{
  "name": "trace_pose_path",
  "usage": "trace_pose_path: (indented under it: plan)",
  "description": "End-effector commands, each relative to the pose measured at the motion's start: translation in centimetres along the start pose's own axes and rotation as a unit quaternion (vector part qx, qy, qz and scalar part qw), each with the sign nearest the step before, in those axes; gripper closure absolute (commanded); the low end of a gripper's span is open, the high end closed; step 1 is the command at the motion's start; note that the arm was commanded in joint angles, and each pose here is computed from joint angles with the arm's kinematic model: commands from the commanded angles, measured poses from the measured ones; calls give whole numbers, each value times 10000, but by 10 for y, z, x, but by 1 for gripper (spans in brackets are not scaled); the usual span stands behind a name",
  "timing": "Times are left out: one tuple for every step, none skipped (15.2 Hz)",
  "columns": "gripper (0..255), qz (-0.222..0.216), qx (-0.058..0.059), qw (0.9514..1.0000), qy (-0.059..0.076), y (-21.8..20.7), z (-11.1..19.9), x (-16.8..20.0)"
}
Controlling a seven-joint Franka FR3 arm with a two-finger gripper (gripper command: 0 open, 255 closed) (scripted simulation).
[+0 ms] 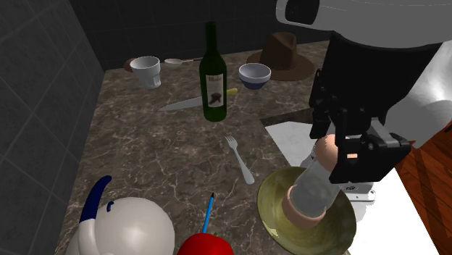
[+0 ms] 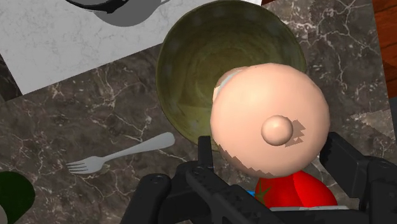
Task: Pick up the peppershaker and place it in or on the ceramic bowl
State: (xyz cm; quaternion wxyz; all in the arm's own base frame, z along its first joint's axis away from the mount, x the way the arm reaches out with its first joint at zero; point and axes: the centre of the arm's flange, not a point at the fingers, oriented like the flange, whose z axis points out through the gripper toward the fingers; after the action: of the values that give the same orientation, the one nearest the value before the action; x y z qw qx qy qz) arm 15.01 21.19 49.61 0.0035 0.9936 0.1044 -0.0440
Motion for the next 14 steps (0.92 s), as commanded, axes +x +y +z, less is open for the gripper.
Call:
trace_pose_path:
  plan:
    - [255, 0, 1, 10000, 1, 0, 0, 0]
    - [255, 0, 1, 10000, 1, 0, 0, 0]
    - [255, 0, 1, 10000, 1, 0, 0, 0]
    - [0, 0, 1, 10000, 1, 0, 0, 0]
    - [0, 0, 1, 10000, 1, 0, 0, 0]
    - [0, 0, 1, 10000, 1, 0, 0, 0]
    - [0, 0, 1, 10000, 1, 0, 0, 0]
    - [0, 0, 1, 10000, 1, 0, 0, 0]
    - [0, 0, 1, 10000, 1, 0, 0, 0]
    - [0, 0, 1, 10000, 1, 0, -13, 0]
    - [0, 0, 1, 10000, 1, 0, -26, 0]
    - [0, 0, 1, 10000, 1, 0, -40, 0]
    - [0, 0, 1, 10000, 1, 0, -50, 0]
    - [0, 0, 1, 10000, 1, 0, -50, 0]
